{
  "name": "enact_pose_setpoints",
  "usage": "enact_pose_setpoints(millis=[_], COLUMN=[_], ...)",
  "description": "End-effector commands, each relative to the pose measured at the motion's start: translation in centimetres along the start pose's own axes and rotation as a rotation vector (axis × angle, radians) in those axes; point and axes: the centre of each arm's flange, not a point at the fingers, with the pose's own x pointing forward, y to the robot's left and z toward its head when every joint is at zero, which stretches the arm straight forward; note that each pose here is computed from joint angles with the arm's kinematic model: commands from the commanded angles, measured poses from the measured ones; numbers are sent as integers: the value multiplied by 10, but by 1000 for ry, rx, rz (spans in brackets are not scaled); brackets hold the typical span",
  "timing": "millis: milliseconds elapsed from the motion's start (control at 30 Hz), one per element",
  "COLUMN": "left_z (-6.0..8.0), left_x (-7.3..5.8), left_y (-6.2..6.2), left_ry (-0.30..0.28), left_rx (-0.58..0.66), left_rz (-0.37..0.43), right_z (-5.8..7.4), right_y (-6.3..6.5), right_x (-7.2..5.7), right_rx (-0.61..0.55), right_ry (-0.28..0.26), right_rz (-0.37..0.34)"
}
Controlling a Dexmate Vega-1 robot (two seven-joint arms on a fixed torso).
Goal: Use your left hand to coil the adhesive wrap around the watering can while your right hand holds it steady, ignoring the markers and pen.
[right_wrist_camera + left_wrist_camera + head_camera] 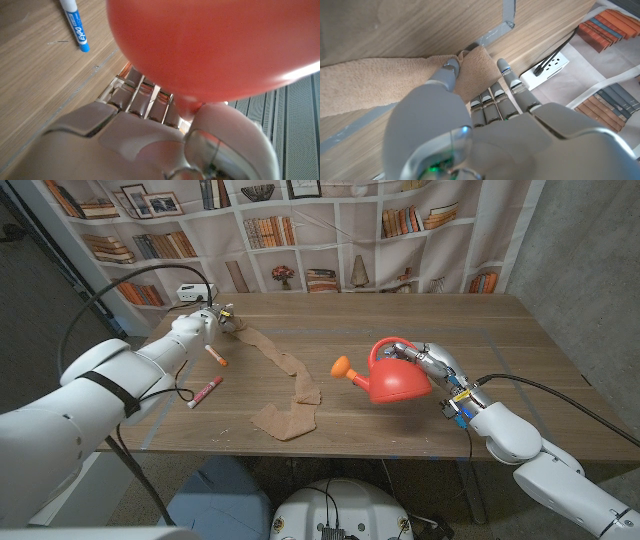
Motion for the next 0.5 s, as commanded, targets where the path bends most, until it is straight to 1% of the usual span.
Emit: enact_pose_setpoints(millis=[33,133,200,233,267,300,500], left_z=[6,10,11,13,14,15,20], left_x=[0,-1,-2,-3,-4,-5,-15], left_y=[-5,-4,-3,0,2,4,16], left_ry=[-3,-20,-21,-32,-30,-43,-65], left_rx=[-5,-6,-5,-1,-7,-5,-17], left_rz=[-6,6,10,22,28,40,136], right_z=[2,2,2,2,2,2,0], right_y=[0,0,0,0,0,0,-1], right_x=[-1,-2,-2,-3,-3,-4,-5], right_rx=[-3,-2,-3,-1,-2,0,5], right_ry=[-2,-5,-6,-6,-7,-7,-15], right_rz=[-2,-4,-3,-4,-5,-7,-9])
